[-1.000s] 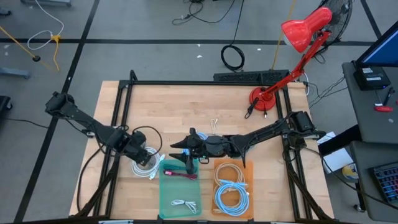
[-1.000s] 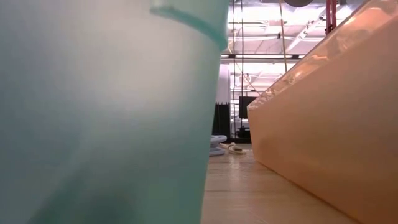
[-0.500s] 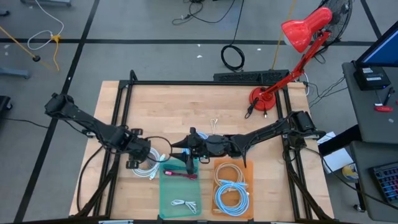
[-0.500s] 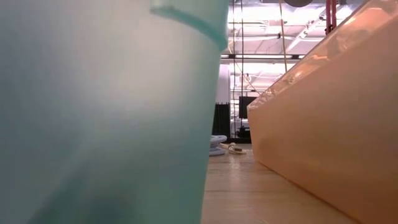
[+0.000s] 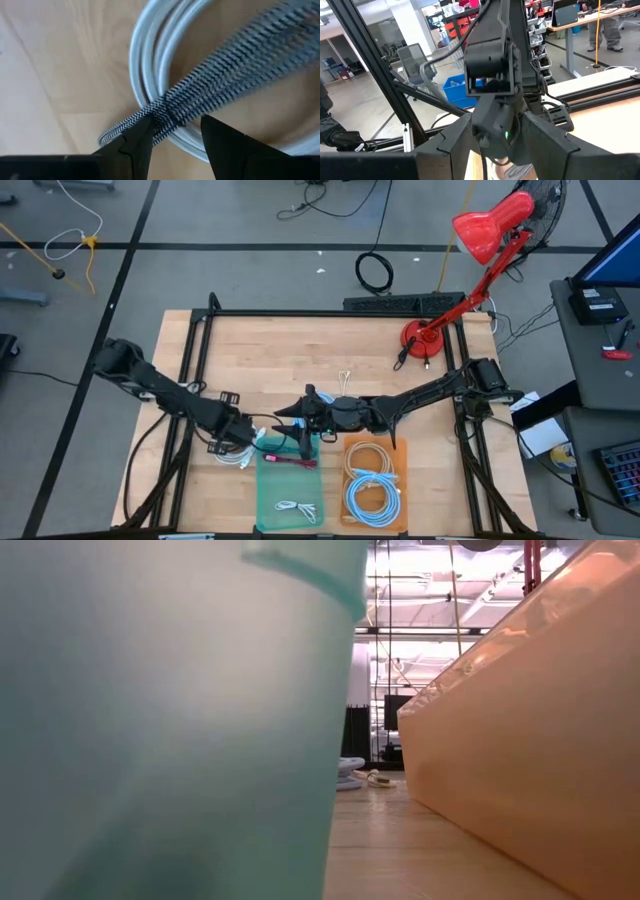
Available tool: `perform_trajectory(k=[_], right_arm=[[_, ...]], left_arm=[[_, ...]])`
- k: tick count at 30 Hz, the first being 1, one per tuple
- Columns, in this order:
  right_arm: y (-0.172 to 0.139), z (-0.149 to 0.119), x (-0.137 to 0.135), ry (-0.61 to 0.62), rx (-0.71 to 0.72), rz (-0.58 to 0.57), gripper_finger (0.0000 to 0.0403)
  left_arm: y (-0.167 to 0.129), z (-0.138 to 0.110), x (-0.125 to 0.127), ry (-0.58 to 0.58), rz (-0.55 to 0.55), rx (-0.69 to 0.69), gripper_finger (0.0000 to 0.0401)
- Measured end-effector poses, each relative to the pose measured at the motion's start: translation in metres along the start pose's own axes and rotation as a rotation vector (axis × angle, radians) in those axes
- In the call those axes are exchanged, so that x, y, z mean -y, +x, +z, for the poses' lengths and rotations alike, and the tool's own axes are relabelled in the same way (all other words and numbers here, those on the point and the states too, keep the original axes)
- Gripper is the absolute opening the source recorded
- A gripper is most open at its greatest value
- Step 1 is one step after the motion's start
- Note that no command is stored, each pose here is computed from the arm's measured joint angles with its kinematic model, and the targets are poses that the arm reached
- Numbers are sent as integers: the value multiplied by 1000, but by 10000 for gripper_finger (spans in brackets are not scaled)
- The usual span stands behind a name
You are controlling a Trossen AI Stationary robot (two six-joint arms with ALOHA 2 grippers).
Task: Pick & Place USB Port
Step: Put the black charger cable into the green bin
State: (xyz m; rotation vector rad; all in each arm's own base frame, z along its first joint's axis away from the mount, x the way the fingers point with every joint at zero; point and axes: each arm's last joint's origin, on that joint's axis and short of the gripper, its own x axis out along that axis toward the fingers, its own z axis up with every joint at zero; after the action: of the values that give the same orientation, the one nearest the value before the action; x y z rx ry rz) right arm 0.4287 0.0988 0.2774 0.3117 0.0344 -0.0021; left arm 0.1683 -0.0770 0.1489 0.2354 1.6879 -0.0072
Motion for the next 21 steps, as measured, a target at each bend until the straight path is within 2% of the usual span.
perform_trajectory(k=[11, 14, 18, 21], right_arm=[[0, 0, 0, 0, 0, 0, 164], [0, 0, 0, 0, 0, 0, 164], [0, 0, 0, 0, 0, 0, 164], [0, 0, 0, 0, 0, 0, 164]], left_arm=[[6, 3, -1, -57, 78, -14, 159], [6, 5, 0, -66, 83, 12, 118], [6, 6, 0, -71, 83, 31, 29], [5, 6, 0, -97, 88, 35, 18]])
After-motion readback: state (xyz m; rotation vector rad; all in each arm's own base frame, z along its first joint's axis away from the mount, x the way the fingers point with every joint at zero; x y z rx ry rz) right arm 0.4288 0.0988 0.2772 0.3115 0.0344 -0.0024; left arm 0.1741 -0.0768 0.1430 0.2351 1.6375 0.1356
